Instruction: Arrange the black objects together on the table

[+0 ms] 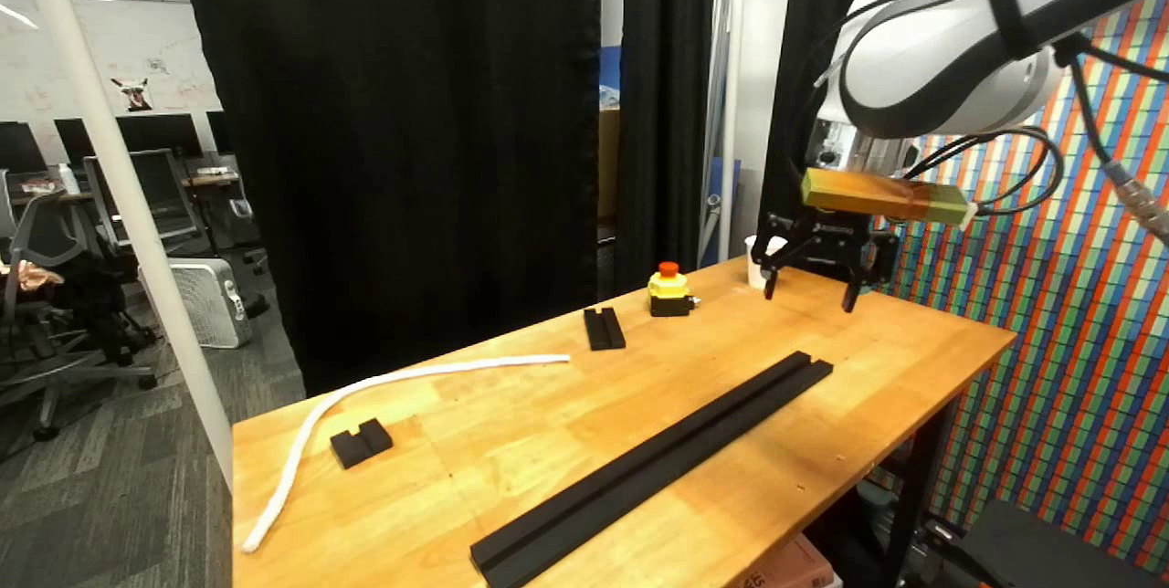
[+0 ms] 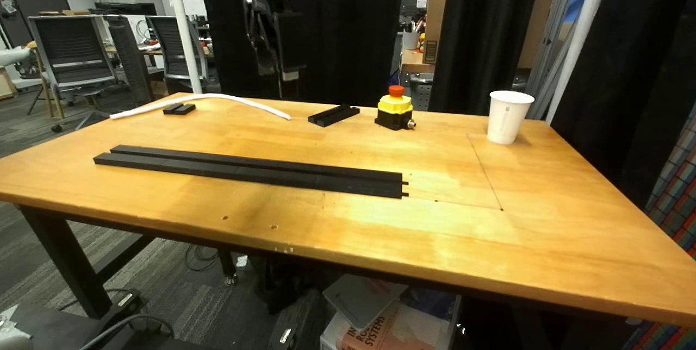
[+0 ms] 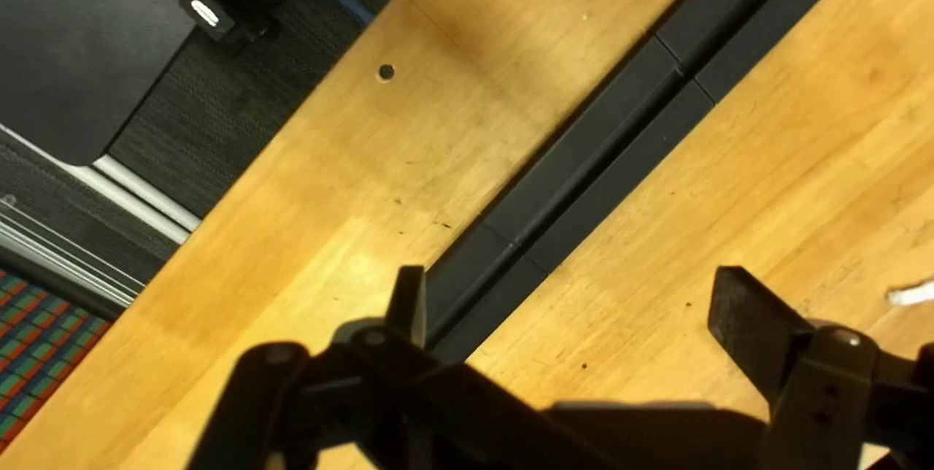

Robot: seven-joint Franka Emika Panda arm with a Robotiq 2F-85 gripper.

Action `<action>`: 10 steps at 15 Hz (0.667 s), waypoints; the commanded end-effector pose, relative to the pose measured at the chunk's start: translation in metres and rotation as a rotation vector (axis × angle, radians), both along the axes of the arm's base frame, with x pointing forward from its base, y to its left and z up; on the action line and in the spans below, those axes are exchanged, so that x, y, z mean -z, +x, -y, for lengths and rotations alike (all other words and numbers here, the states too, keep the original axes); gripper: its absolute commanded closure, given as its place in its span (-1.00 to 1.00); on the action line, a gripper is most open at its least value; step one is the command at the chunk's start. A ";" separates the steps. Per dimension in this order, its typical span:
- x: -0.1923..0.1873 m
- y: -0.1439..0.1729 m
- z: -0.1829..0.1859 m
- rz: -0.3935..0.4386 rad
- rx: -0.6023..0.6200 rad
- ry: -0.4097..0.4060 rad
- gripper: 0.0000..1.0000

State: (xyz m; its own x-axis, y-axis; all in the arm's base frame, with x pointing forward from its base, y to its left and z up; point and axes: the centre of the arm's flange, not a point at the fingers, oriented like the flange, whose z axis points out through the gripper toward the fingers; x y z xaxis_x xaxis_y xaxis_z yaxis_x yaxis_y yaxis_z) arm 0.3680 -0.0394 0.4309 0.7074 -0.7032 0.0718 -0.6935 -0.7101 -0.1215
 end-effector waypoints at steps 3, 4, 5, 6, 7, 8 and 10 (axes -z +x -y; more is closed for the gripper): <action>-0.053 -0.107 0.001 0.040 -0.307 -0.024 -1.00; -0.059 -0.121 0.002 0.043 -0.353 -0.027 -1.00; -0.063 -0.136 0.004 0.046 -0.392 -0.025 -1.00; -0.068 -0.150 0.006 0.050 -0.425 -0.020 -1.00; -0.075 -0.164 0.010 0.053 -0.451 -0.012 -1.00; -0.085 -0.180 0.015 0.055 -0.468 -0.003 -1.00; -0.094 -0.204 0.023 0.052 -0.488 0.017 -1.00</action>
State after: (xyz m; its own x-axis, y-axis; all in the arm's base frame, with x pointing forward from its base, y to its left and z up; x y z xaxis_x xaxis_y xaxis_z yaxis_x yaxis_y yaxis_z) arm 0.2241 -0.0487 0.5140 0.9416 -0.3290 0.0723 -0.3168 -0.9378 -0.1418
